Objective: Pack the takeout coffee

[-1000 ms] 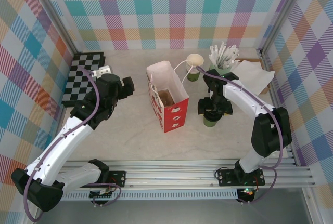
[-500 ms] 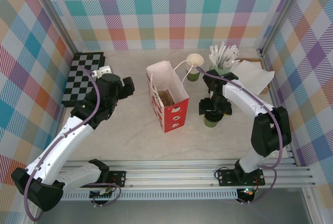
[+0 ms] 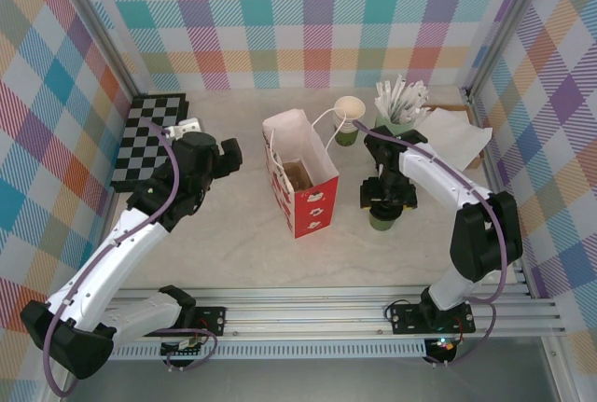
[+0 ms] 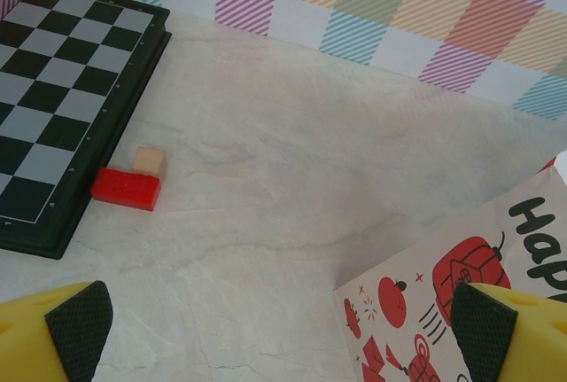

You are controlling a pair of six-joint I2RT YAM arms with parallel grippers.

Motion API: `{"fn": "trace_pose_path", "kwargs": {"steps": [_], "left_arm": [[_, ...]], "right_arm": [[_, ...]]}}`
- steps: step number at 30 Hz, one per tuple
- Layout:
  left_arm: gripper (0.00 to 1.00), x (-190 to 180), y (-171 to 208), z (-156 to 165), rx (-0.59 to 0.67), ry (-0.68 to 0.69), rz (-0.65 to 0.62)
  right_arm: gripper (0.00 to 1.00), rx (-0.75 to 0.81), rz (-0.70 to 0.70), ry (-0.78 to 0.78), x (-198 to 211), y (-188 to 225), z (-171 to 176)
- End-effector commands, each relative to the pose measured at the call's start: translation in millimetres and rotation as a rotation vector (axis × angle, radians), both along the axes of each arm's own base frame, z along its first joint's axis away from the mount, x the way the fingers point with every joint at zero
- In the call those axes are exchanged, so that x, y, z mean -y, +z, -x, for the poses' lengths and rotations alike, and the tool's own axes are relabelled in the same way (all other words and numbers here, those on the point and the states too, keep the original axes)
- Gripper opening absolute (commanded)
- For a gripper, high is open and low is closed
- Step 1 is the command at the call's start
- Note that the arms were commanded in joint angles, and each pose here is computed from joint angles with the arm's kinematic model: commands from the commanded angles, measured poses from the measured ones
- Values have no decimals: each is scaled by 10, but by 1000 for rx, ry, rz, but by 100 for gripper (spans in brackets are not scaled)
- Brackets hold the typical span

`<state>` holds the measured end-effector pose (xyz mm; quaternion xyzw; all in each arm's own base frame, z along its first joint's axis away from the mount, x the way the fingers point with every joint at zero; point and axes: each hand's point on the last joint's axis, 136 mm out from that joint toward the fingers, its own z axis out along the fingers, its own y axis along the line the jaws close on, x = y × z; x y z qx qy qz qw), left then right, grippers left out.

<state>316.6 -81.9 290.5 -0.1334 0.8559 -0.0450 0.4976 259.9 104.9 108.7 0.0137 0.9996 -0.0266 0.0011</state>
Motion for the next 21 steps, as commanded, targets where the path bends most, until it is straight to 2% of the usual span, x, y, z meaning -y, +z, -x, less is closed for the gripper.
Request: {"fn": "trace_pose_path", "kwargs": {"steps": [1,3,5,10,15,18,21], "left_arm": [[100,-27,25,-18,-15,10,5],[100,-16,44,-42,-21,10,3],[100,19,60,-73,-36,5,7],[100,244,68,-203,-74,-59,59],[100,360,141,-408,-95,-80,82],[100,490,111,-590,-144,-151,108],[99,670,43,-773,-198,-287,93]], "right_arm": [[64,30,10,14,38,193,35],[64,39,4,18,37,234,36],[59,54,-2,23,35,283,29],[54,91,-22,39,19,382,11],[53,121,-41,51,15,510,27],[52,126,-57,59,6,635,64],[52,147,-88,65,-24,800,97]]}}
